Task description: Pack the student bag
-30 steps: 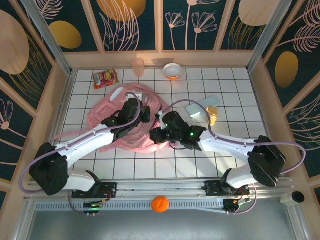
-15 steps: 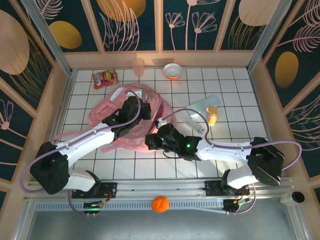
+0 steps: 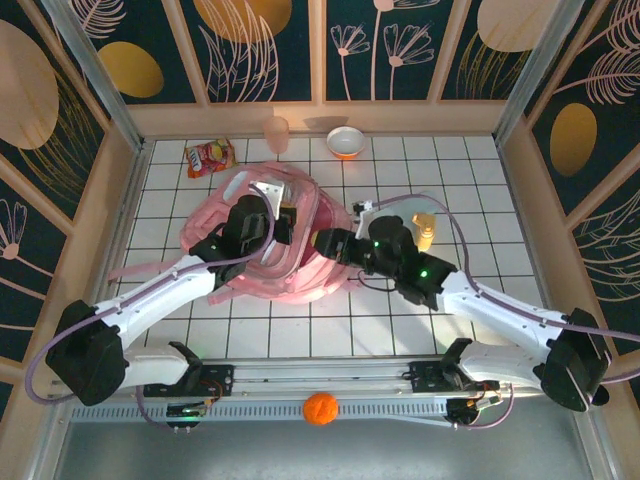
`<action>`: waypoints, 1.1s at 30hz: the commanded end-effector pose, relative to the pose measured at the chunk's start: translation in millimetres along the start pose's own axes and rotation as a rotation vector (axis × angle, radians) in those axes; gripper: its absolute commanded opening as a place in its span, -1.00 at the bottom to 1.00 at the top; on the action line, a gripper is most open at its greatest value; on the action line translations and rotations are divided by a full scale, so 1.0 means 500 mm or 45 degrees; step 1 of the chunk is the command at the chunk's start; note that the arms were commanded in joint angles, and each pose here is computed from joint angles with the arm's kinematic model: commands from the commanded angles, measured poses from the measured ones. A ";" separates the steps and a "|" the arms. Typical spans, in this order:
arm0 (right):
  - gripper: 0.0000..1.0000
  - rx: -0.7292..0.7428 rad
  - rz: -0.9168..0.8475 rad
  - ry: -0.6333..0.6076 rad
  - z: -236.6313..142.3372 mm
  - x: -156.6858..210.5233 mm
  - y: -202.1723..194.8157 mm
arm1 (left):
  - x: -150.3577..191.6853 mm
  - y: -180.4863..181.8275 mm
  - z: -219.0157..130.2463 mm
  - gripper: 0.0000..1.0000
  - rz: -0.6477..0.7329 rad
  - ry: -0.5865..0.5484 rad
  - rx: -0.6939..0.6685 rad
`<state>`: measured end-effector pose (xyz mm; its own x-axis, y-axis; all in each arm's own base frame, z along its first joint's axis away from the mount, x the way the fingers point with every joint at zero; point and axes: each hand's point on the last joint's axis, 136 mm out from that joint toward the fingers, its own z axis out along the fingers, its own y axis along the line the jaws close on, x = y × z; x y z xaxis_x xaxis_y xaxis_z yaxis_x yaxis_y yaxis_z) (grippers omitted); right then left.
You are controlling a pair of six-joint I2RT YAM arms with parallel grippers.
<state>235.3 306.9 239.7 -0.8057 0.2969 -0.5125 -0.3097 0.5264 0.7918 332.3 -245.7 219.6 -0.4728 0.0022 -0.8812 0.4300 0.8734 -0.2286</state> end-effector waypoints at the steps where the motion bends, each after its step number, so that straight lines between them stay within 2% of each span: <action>1: 0.07 -0.050 -0.011 0.018 0.002 -0.032 0.009 | -0.090 -0.053 -0.040 -1.00 0.116 -0.198 0.158; 8: 0.18 -0.067 0.084 0.115 0.070 -0.023 -0.007 | -0.086 -0.087 -0.053 -1.00 0.161 -0.212 0.291; 15: 0.14 -0.104 0.160 0.118 0.109 0.006 -0.008 | -0.083 -0.085 -0.044 -1.00 0.201 -0.204 0.280; 17: -0.12 -0.107 0.183 0.105 0.113 0.019 -0.008 | -0.080 -0.087 -0.035 -1.00 0.205 -0.188 0.282; 18: -0.39 -0.111 0.203 0.084 0.111 0.022 -0.009 | -0.081 -0.087 -0.031 -1.00 0.206 -0.183 0.279; 19: -0.57 -0.124 0.223 0.055 0.108 0.022 -0.006 | -0.082 -0.084 -0.027 -1.00 0.203 -0.179 0.265; 22: -0.91 -0.182 0.262 -0.057 0.089 0.014 0.014 | -0.094 -0.064 -0.015 -1.00 0.182 -0.170 0.174; 23: -1.00 -0.189 0.273 -0.094 0.084 0.008 0.019 | -0.096 -0.061 -0.012 -1.00 0.183 -0.157 0.156; 25: -1.00 -0.199 0.291 -0.174 0.074 -0.008 0.027 | -0.087 -0.055 -0.007 -0.99 0.168 -0.099 0.128; 26: -1.00 -0.211 0.295 -0.203 0.070 -0.016 0.033 | -0.098 -0.058 -0.013 -0.85 0.154 -0.099 0.130; 28: -1.00 -0.231 0.302 -0.265 0.062 -0.036 0.042 | -0.099 -0.060 -0.030 -0.43 0.124 -0.074 0.140; 31: -1.00 -0.274 0.293 -0.346 0.053 -0.064 0.063 | -0.088 -0.052 -0.074 0.03 0.028 -0.046 0.135; 32: -1.00 -0.290 0.285 -0.363 0.051 -0.070 0.071 | -0.090 -0.051 -0.091 0.14 0.004 -0.044 0.136; 33: -1.00 -0.306 0.280 -0.387 0.049 -0.078 0.080 | -0.063 -0.038 -0.104 0.21 -0.022 -0.008 0.115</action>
<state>254.8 342.8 212.8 -0.7990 0.4881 -0.3512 -0.1637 0.3855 0.9081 313.7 -254.9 266.0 -0.4336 0.0473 -0.8999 0.5435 0.8102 -0.2193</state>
